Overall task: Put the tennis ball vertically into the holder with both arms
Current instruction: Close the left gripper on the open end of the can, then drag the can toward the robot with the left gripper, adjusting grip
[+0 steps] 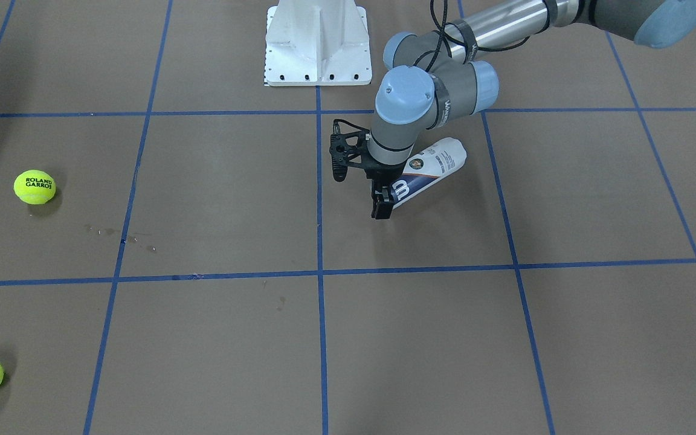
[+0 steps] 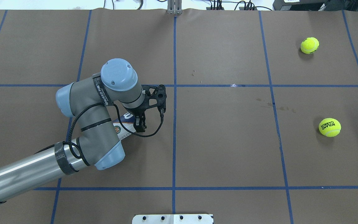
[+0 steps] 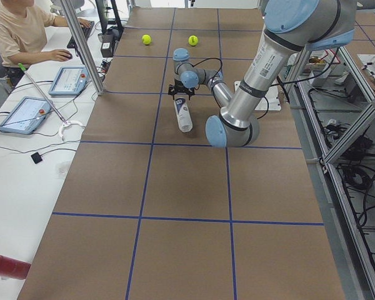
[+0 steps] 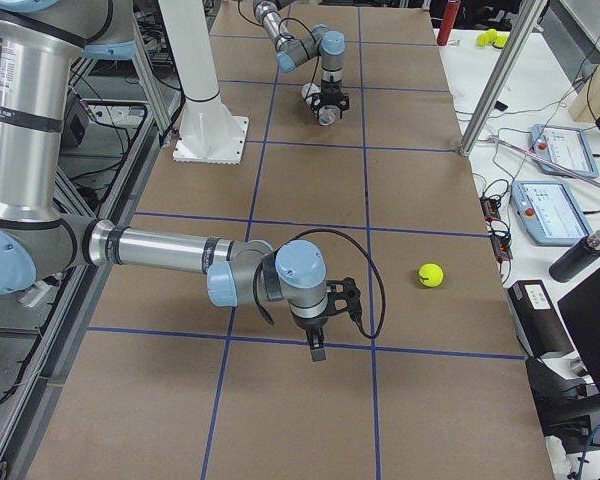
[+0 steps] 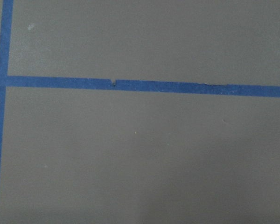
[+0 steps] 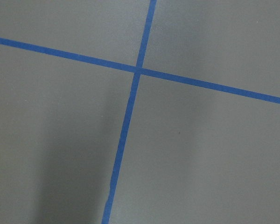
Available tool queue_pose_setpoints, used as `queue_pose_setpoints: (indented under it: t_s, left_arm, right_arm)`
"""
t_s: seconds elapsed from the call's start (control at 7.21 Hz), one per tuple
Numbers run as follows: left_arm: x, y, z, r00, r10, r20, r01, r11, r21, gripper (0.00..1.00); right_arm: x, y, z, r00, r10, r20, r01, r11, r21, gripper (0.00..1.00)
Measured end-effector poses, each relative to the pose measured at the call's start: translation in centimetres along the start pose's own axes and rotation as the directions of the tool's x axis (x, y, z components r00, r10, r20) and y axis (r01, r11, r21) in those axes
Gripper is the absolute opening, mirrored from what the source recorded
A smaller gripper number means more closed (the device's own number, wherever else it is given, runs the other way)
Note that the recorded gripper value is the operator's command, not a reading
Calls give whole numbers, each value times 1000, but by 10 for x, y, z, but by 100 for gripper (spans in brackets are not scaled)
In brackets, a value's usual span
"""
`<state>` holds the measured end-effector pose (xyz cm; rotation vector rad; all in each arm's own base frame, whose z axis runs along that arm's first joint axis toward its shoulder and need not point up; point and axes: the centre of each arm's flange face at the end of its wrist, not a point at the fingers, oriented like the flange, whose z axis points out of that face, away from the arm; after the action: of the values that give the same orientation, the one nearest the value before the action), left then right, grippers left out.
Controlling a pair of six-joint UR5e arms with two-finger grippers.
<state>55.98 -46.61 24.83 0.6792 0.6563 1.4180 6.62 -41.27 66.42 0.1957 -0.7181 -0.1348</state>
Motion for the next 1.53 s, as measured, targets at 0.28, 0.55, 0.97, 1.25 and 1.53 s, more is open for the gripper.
queue_pose_setpoints:
  t_s: [0.28, 0.55, 0.97, 1.25, 1.53]
  left_arm:
    - [0, -6, -4, 1000, -2, -3, 2, 1000, 9, 100]
    - [3, -13, -20, 994, -111, -19, 112, 993, 40, 100]
    - [7, -5, -43, 915, -400, -54, 403, 913, 68, 100]
    - [13, 22, -50, 854, -517, -57, 520, 852, 64, 100]
    - [14, 48, -54, 833, -551, -47, 553, 831, 61, 100]
  right_arm:
    - [0, 0, 0, 1000, -1, 0, 1, 1000, 1, 100]
    - [0, -1, -1, 1000, -1, 0, 1, 1000, 2, 100]
    - [0, -1, -1, 1000, -1, 0, 1, 1000, 1, 100]
    - [0, -1, -1, 1000, -1, 1, 1, 1000, 2, 100]
    - [-1, -1, -1, 1000, -2, 2, 2, 1000, 2, 100]
